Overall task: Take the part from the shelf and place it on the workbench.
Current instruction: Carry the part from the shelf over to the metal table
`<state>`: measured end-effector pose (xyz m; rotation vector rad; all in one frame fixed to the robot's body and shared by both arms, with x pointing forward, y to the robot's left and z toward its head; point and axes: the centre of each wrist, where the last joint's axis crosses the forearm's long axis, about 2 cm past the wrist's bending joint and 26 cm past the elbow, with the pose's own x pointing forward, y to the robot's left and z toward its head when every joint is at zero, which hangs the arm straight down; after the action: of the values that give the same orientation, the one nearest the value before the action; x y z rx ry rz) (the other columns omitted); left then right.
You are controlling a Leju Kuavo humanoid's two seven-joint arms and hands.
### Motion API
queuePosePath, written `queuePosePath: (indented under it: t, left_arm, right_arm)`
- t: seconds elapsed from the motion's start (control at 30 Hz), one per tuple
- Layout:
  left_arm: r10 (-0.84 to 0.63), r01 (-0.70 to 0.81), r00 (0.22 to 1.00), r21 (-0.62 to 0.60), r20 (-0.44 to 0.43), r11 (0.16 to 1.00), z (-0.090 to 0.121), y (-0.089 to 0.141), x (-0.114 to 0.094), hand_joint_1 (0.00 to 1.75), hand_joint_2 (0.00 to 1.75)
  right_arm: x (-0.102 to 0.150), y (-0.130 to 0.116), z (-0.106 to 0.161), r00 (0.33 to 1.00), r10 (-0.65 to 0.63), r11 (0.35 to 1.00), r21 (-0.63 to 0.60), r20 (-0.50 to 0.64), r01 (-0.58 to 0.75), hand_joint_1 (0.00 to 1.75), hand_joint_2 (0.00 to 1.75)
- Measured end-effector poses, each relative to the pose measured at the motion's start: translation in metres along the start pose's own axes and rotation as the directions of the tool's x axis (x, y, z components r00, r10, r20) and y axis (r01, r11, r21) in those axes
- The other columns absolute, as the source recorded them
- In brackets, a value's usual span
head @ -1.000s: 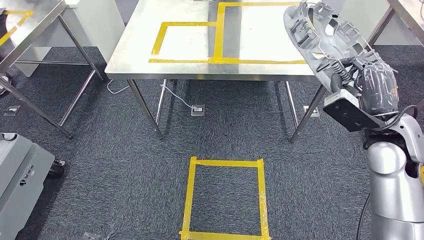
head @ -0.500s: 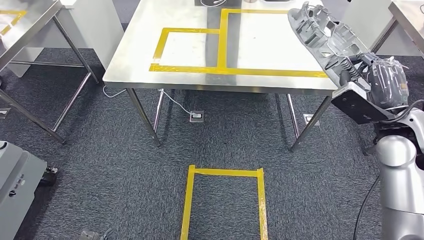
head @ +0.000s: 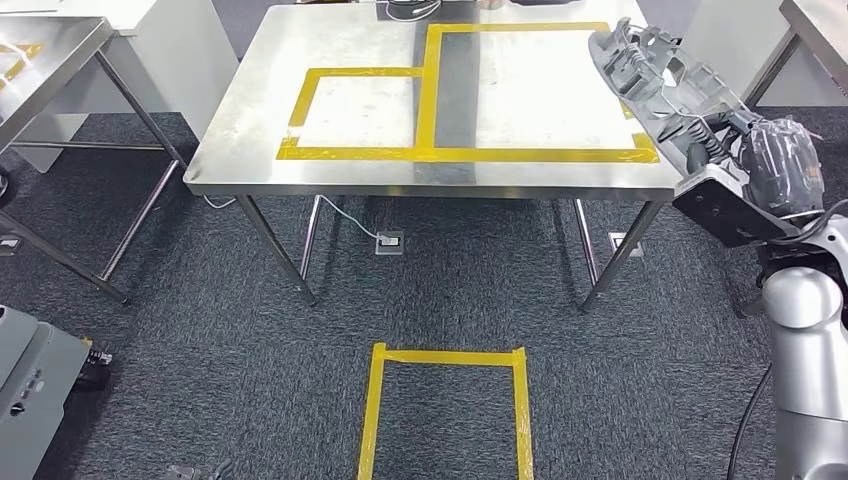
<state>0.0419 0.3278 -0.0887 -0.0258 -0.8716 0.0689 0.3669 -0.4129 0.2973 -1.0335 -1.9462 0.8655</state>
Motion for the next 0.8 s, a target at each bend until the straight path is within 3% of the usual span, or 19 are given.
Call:
queuePosePath:
  t: [0.27,0.8]
  left_arm:
    - [-0.003,0.003,1.000,0.002,-0.005,1.000,0.000,0.002,-0.003,0.00,1.75]
    - [0.013,-0.013,1.000,-0.012,-0.010,1.000,-0.007,-0.008,0.001,0.00,1.75]
  right_arm:
    - [-0.001,0.005,-0.001,0.999,-0.045,0.999,0.008,0.030,0.044,1.75,1.75]
    - [0.022,0.036,-0.005,0.994,-0.084,0.994,0.081,0.074,0.078,1.75,1.75]
